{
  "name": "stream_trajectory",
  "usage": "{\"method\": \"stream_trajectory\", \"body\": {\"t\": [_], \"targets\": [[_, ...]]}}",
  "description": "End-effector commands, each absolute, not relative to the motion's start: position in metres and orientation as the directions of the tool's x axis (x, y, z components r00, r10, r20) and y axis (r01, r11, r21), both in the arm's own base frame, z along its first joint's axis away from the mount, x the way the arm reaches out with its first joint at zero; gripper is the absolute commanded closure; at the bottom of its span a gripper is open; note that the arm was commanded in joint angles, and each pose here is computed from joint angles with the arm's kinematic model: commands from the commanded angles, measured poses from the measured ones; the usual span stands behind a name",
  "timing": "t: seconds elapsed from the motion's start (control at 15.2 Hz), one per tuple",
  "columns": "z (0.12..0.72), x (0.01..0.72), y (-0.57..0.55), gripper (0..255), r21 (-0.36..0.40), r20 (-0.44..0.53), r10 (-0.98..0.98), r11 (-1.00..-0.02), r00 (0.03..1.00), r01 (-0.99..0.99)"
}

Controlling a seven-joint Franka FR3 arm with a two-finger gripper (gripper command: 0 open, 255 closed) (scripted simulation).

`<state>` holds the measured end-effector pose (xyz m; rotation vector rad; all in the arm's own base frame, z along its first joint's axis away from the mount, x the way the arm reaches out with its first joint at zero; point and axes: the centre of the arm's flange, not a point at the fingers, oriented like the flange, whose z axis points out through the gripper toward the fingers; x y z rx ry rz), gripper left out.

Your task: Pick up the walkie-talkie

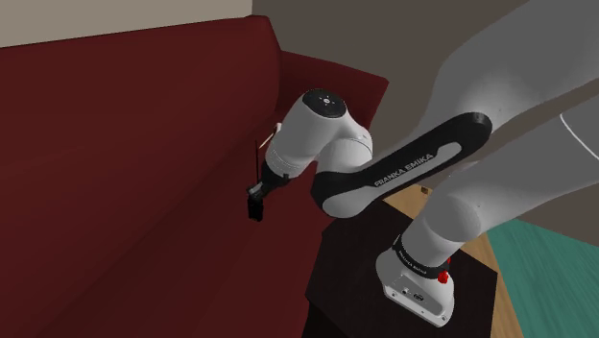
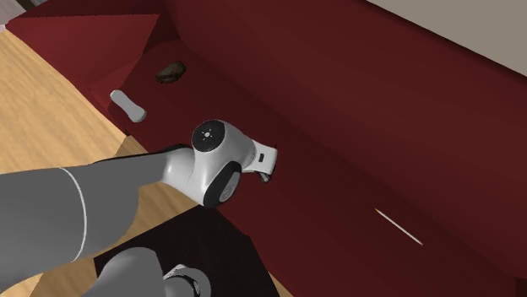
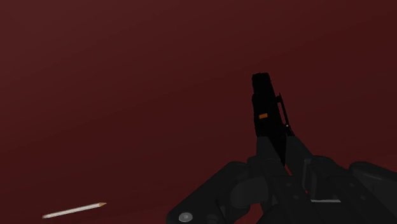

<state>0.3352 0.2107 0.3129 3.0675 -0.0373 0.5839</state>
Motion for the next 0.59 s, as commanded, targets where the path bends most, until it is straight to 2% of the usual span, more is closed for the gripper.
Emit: {"method": "stream_trajectory", "body": {"t": [0.0, 0.53], "targets": [[0.324, 0.335, 0.21, 255, 0.013, 0.367, -0.02, -1.0, 0.93, -0.027], [0.357, 0.335, 0.21, 255, 0.013, 0.367, -0.02, -1.0, 0.93, -0.027]]}}
